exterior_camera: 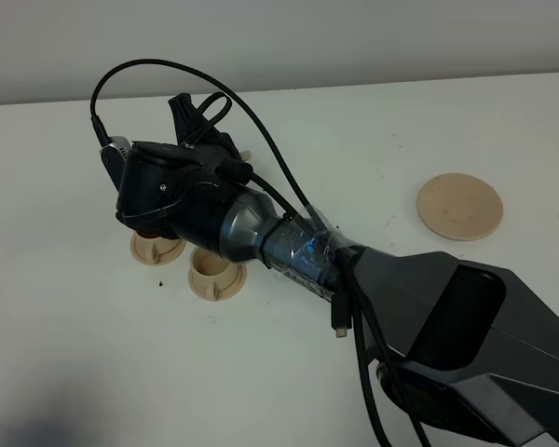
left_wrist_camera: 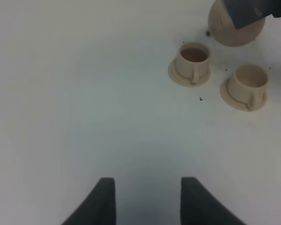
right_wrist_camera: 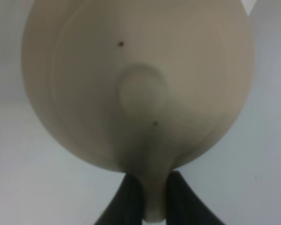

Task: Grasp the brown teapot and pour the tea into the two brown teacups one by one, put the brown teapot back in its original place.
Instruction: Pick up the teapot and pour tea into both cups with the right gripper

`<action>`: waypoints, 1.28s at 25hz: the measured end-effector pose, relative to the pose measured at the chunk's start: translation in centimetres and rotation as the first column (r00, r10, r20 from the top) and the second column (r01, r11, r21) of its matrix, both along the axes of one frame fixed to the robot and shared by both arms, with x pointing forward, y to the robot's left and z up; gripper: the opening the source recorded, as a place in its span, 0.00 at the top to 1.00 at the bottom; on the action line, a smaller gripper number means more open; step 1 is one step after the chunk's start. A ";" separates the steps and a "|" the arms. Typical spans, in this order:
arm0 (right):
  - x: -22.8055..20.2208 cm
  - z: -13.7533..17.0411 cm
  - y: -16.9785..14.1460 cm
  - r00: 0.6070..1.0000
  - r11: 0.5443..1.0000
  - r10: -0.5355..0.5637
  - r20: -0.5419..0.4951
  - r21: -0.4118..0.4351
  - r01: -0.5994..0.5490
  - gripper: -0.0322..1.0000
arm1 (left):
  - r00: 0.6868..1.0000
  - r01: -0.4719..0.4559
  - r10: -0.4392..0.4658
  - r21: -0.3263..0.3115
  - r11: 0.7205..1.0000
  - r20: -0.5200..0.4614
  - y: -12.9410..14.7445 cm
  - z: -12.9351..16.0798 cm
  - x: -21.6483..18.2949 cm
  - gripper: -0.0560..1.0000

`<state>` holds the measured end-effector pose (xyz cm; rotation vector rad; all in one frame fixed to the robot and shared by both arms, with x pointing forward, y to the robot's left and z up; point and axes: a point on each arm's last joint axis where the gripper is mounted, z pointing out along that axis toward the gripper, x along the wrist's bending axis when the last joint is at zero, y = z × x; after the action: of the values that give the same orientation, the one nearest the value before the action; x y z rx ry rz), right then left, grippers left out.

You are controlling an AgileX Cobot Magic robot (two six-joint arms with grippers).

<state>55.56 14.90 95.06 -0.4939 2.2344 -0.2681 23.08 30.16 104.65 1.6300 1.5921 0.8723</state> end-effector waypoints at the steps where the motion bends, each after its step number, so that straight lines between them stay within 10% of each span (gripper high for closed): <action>1: 0.0 0.0 0.0 1.000 1.000 -0.005 -0.005 0.005 0.005 0.84 | 1.000 0.000 0.000 0.000 1.000 0.000 0.0 0.0 0.0 0.59; 19: 4.4 3.4 -3.3 0.928 0.876 -0.177 -0.328 0.377 0.301 0.84 | 1.000 0.000 0.000 0.000 1.000 0.000 0.0 0.0 0.0 0.59; 32: 6.2 1.4 -5.3 0.786 0.738 -0.264 -0.559 0.408 0.538 0.84 | 1.000 0.000 0.000 0.000 1.000 0.000 0.0 0.0 0.0 0.59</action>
<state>61.71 9.62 96.41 0.3133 2.7302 0.3206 23.08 30.16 104.65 1.6300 1.5921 0.8723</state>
